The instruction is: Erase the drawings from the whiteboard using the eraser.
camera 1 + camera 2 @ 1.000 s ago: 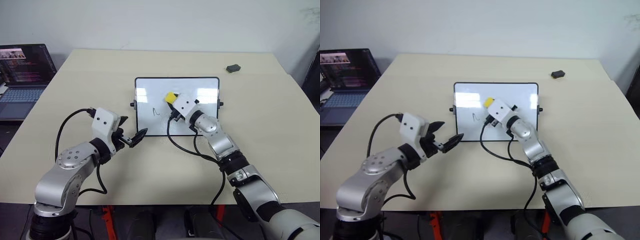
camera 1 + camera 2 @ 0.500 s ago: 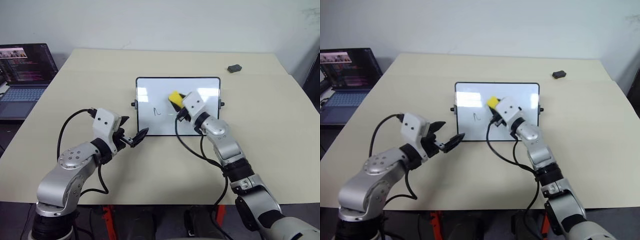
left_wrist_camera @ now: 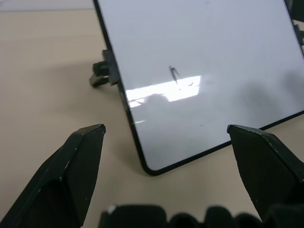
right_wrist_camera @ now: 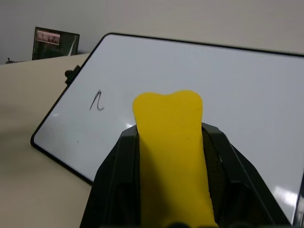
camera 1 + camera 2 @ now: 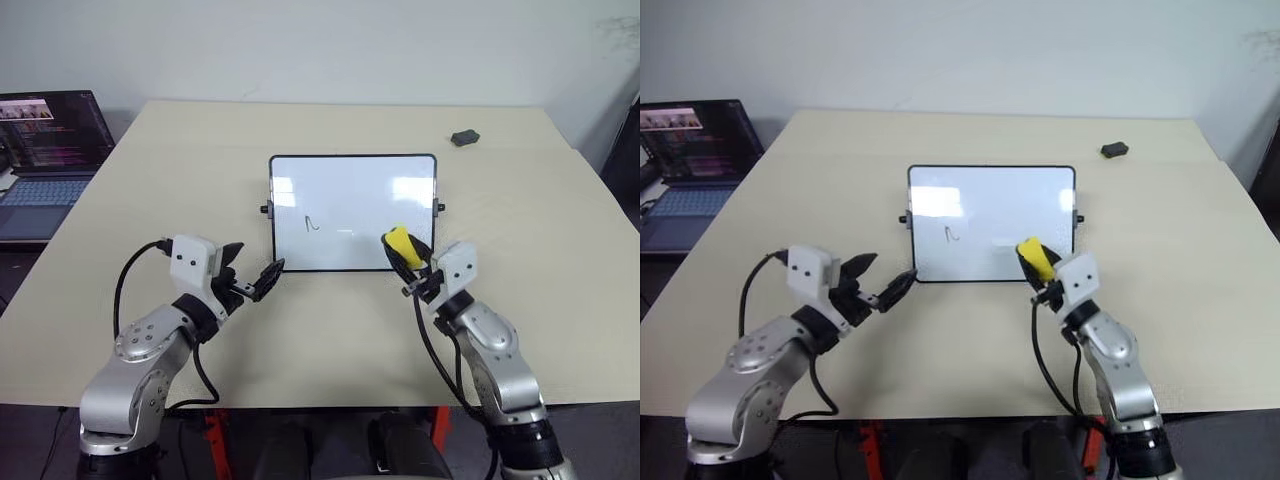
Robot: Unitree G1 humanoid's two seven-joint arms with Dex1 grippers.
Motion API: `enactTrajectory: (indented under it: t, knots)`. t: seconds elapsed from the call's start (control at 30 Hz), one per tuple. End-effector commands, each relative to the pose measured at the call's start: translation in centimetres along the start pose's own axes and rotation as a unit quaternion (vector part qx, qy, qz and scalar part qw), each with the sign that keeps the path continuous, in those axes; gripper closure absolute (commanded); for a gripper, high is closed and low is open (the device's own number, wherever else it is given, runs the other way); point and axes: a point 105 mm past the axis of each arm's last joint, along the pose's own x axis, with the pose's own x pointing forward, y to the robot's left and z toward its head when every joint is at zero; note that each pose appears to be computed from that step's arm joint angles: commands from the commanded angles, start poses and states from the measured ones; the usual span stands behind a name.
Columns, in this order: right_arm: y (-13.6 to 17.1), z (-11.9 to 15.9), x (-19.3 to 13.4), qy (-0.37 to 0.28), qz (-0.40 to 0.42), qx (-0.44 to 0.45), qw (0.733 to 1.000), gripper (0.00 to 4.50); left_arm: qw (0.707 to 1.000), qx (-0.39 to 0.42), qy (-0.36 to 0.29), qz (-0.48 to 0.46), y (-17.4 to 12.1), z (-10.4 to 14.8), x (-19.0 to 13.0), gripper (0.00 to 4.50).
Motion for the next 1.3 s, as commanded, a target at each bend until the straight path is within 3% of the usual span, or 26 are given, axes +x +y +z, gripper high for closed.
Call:
enactTrajectory:
  t: [0.03,0.43,0.63,0.93,1.1,1.3]
  knots:
    - [0.1,1.3,0.0,-0.024,-0.005,-0.019,1.000,3.18,1.000,0.015,-0.022,0.007,0.2,0.7,0.0,0.00]
    - [1.3,2.7,1.9,-0.055,0.065,-0.124,0.989,3.18,0.999,0.035,-0.015,0.005,0.9,1.3,0.4,0.00]
    - [1.9,4.1,5.9,-0.070,0.105,-0.206,0.970,3.18,0.998,0.059,0.007,-0.012,1.2,2.1,0.6,0.00]
    - [2.5,7.1,13.3,-0.093,0.101,-0.255,0.957,3.18,0.997,0.078,0.023,-0.017,2.0,3.3,0.6,0.00]
    - [3.3,5.4,16.2,-0.036,0.123,-0.283,0.951,3.18,0.996,0.080,0.028,-0.025,1.6,3.1,0.1,0.00]
    - [4.2,1.2,16.5,0.032,0.158,-0.286,0.945,3.18,0.996,0.076,0.035,-0.032,1.0,2.7,-0.3,0.00]
